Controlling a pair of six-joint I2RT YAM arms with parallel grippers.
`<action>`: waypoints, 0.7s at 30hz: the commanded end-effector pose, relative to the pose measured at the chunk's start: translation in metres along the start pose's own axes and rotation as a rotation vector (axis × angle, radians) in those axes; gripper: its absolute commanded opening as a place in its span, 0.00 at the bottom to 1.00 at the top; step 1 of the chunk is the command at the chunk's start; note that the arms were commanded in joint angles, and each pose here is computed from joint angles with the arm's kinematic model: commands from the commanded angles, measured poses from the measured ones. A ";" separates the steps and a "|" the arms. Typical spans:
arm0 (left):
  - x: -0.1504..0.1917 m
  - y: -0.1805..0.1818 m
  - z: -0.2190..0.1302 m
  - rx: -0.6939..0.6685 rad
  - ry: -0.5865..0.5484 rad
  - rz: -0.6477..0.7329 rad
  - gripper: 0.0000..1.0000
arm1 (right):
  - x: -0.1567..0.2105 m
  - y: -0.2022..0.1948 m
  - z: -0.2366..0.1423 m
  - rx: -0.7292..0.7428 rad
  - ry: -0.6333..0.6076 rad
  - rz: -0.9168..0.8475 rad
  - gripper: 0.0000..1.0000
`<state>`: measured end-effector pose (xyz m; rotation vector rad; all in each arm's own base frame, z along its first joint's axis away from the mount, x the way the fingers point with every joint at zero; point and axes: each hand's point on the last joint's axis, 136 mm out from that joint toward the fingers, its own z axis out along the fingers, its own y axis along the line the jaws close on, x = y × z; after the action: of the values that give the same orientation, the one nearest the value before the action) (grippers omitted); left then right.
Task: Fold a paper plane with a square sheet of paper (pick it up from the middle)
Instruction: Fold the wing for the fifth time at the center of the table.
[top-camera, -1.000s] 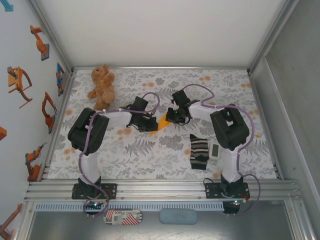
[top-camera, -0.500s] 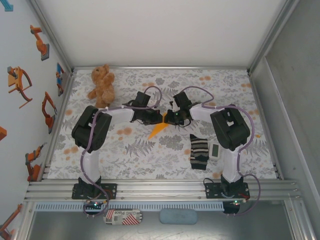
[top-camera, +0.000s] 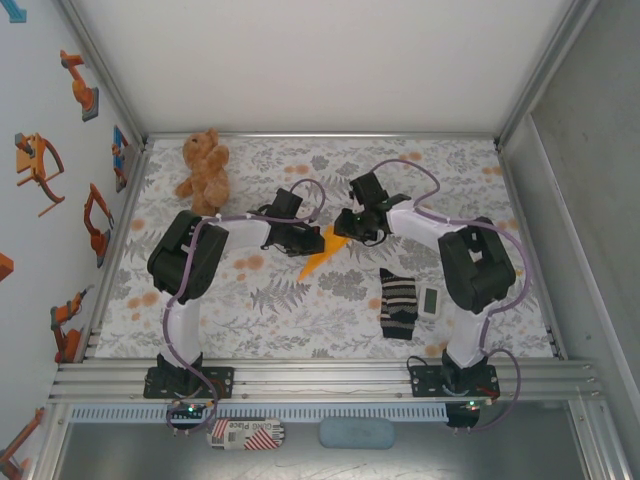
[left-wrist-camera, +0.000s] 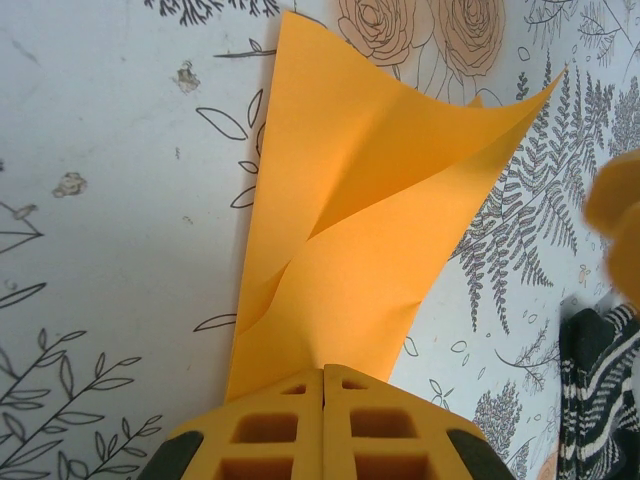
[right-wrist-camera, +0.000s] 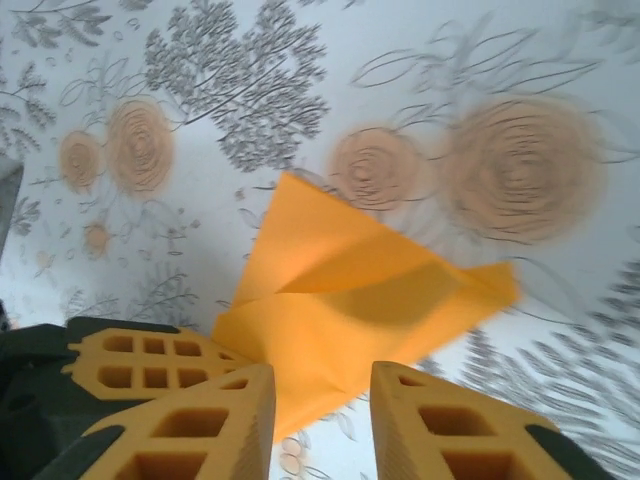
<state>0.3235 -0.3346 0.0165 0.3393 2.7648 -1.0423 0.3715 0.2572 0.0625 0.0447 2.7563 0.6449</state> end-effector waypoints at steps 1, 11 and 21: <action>0.011 0.011 0.007 -0.026 0.032 -0.028 0.02 | 0.003 -0.026 -0.010 0.158 -0.019 0.054 0.40; 0.011 0.010 0.006 -0.025 0.033 -0.029 0.02 | 0.000 -0.014 0.014 0.116 0.045 0.051 0.43; 0.011 0.010 0.006 -0.024 0.040 -0.029 0.03 | 0.006 -0.019 0.029 0.135 0.089 0.043 0.42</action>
<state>0.3235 -0.3346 0.0165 0.3362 2.7658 -1.0428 0.3771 0.2525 0.0335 0.1218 2.8603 0.5135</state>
